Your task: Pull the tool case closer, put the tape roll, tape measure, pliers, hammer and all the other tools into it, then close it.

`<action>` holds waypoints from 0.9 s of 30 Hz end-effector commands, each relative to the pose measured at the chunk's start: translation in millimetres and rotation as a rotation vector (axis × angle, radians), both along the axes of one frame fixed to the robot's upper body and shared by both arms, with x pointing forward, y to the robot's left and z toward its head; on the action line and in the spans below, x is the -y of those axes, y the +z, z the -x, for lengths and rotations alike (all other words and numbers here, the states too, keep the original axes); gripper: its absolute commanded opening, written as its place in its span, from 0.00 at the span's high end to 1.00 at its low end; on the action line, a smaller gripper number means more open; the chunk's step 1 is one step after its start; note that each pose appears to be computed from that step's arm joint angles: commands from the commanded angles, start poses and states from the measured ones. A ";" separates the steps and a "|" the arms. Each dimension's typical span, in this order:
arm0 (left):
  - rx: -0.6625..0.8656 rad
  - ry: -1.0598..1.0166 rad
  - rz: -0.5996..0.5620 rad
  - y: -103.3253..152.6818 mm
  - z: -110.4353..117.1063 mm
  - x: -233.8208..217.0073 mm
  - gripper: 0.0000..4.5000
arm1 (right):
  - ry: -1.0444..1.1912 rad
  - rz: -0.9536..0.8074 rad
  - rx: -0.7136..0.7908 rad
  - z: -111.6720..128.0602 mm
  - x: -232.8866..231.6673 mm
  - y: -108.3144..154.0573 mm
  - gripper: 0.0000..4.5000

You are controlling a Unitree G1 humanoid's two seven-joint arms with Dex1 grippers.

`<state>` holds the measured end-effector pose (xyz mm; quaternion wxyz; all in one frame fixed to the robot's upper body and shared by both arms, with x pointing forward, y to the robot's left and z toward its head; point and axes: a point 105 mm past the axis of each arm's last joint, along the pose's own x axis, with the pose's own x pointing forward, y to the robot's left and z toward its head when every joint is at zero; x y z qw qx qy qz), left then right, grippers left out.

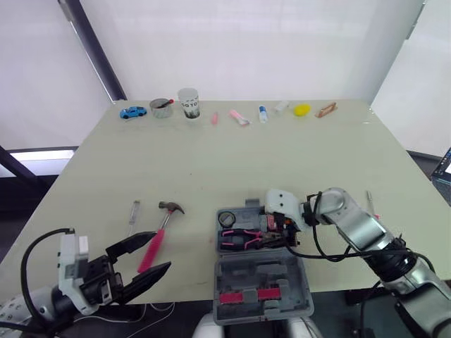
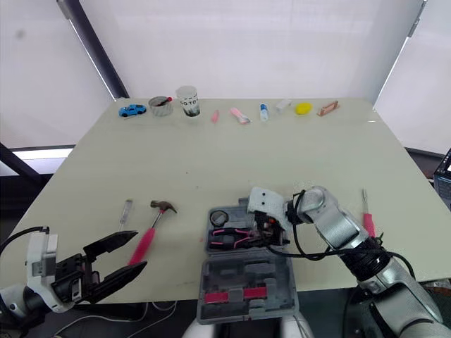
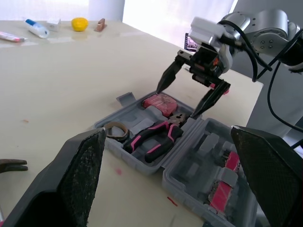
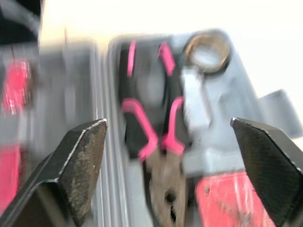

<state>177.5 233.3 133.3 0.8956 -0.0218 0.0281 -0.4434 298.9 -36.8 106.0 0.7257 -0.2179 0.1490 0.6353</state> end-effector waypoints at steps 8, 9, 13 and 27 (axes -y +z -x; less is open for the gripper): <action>0.030 -0.038 -0.014 4.8 1.1 6.8 0.00 | -0.039 -0.275 -0.045 4.2 -3.4 -16.7 0.98; 0.030 -0.039 -0.015 5.1 0.9 7.0 0.00 | -0.038 -0.267 -0.043 5.6 -2.0 -22.2 0.99; 0.033 -0.040 -0.016 6.4 -1.1 8.2 0.00 | -0.067 -0.242 -0.061 7.9 2.6 -41.6 0.99; 0.021 -0.029 -0.017 3.5 -11.1 13.6 0.00 | -0.110 0.225 -0.185 19.8 31.0 -130.6 0.99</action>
